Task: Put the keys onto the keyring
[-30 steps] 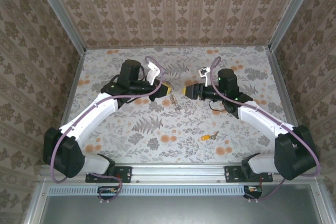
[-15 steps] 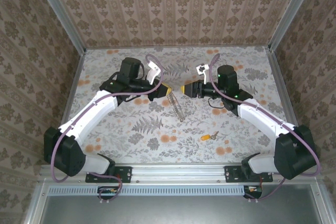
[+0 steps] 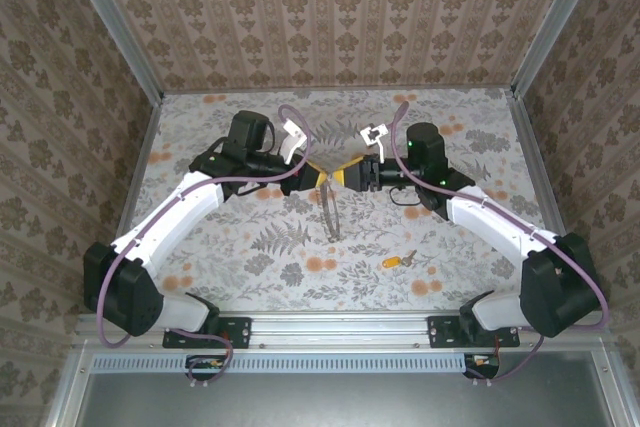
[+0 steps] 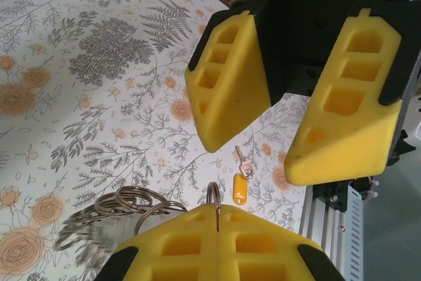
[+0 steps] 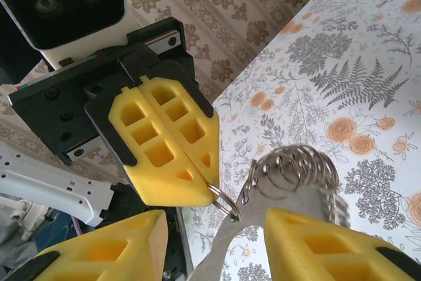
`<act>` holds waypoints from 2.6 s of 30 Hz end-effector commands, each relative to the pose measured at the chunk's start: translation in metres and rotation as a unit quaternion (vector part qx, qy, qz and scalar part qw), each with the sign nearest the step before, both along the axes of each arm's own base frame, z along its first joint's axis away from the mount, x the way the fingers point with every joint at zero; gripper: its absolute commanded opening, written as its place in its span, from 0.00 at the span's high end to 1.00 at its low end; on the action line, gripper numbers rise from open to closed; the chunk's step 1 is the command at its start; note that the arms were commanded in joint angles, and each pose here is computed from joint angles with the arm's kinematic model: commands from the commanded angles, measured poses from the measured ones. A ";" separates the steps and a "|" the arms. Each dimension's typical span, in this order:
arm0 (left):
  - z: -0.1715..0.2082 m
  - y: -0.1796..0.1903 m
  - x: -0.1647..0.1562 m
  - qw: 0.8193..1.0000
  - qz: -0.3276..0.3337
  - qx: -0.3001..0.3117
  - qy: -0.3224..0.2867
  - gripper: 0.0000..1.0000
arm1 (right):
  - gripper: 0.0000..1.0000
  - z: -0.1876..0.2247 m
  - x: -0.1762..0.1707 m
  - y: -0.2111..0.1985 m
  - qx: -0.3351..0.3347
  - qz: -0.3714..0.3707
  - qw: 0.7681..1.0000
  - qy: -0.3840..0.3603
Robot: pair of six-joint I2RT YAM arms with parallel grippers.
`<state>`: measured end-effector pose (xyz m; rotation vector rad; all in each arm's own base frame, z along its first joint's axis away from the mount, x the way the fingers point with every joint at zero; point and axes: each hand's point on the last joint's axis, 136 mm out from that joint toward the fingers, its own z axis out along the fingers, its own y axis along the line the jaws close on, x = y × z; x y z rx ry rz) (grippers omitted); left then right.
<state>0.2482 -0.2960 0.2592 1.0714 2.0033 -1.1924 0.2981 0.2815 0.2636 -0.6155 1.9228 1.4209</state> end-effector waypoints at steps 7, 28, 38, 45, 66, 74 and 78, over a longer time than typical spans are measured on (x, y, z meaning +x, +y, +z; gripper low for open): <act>0.032 -0.004 -0.005 0.998 -0.030 -0.036 -0.028 1.00 | 0.56 0.010 0.000 0.014 0.011 0.035 0.999 -0.020; 0.032 -0.008 -0.003 0.998 -0.030 -0.043 -0.024 1.00 | 1.00 0.019 -0.004 0.021 0.021 0.058 0.998 -0.029; 0.044 0.011 0.011 0.997 0.040 -0.039 -0.056 0.67 | 1.00 0.023 0.008 0.016 0.014 0.021 0.998 -0.049; 0.050 0.029 0.025 0.988 0.129 -0.055 -0.071 0.45 | 1.00 0.038 0.015 0.014 0.022 -0.001 0.997 -0.068; 0.059 0.033 0.021 0.980 0.150 -0.129 -0.026 0.35 | 1.00 0.073 0.025 0.000 0.069 -0.077 0.990 -0.096; 0.072 0.019 0.021 0.979 0.115 -0.168 -0.007 0.40 | 1.00 0.079 0.027 -0.001 0.095 -0.087 0.986 -0.104; 0.078 0.016 0.025 0.977 0.112 -0.182 -0.002 0.43 | 1.00 0.083 0.028 -0.001 0.112 -0.087 0.984 -0.108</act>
